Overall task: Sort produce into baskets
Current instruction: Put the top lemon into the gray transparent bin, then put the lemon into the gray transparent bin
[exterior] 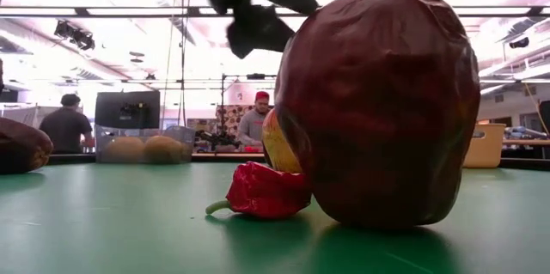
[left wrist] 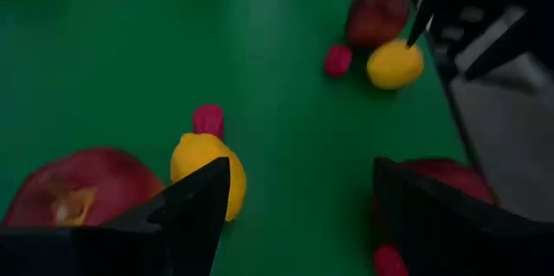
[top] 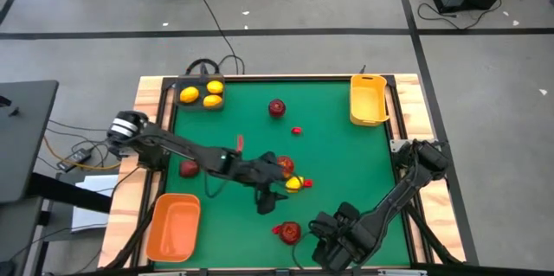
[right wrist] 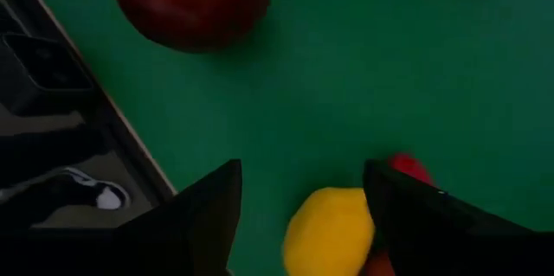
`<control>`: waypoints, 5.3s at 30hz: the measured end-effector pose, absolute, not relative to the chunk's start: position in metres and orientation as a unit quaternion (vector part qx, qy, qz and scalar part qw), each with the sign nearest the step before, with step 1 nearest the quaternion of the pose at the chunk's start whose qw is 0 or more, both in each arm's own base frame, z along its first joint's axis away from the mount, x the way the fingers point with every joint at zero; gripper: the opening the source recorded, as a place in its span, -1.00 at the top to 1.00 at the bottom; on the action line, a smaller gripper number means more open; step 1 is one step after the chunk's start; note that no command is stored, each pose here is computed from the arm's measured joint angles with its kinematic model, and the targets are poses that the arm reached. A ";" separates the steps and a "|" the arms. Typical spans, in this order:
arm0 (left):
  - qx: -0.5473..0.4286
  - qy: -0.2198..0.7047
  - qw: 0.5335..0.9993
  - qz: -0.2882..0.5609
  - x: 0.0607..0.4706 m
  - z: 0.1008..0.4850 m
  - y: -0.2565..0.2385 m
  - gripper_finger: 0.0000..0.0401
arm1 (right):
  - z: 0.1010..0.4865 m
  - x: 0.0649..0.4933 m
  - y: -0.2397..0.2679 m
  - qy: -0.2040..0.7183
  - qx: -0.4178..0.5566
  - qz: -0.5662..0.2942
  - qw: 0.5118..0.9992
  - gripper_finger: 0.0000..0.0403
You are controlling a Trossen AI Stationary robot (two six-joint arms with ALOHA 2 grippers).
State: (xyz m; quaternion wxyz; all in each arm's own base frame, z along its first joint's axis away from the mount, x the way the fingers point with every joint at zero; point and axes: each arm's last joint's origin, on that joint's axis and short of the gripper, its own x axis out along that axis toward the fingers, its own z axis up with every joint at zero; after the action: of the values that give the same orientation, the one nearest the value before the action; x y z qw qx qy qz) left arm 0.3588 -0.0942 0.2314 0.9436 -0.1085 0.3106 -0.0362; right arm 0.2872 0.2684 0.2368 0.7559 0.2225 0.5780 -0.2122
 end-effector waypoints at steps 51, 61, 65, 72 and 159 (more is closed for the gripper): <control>0.077 0.555 0.827 -0.047 0.467 0.184 -0.082 -0.06 | 0.239 0.286 0.283 0.508 0.307 -0.237 0.769 -0.25; 0.102 0.536 0.838 -0.029 0.460 0.265 -0.054 -0.05 | 0.240 0.290 0.278 0.486 0.304 -0.252 0.779 -0.25; 0.104 0.538 0.837 -0.006 0.443 0.292 -0.015 -0.05 | 0.240 0.293 0.273 0.486 0.301 -0.259 0.778 -0.25; 0.054 0.533 0.842 0.068 0.393 0.319 0.077 -0.06 | 0.238 0.291 0.264 0.506 0.269 -0.280 0.770 -0.25; -0.136 0.289 0.947 0.042 0.272 0.338 0.030 -0.37 | 0.199 0.282 0.247 0.732 0.255 -0.184 0.605 -0.49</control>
State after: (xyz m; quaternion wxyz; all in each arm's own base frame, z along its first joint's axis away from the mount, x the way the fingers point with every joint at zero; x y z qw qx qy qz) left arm 0.2722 0.0302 0.3383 0.9467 -0.1364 0.2888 0.0418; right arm 0.2823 0.2473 0.1995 0.6050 0.2552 0.7315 -0.1837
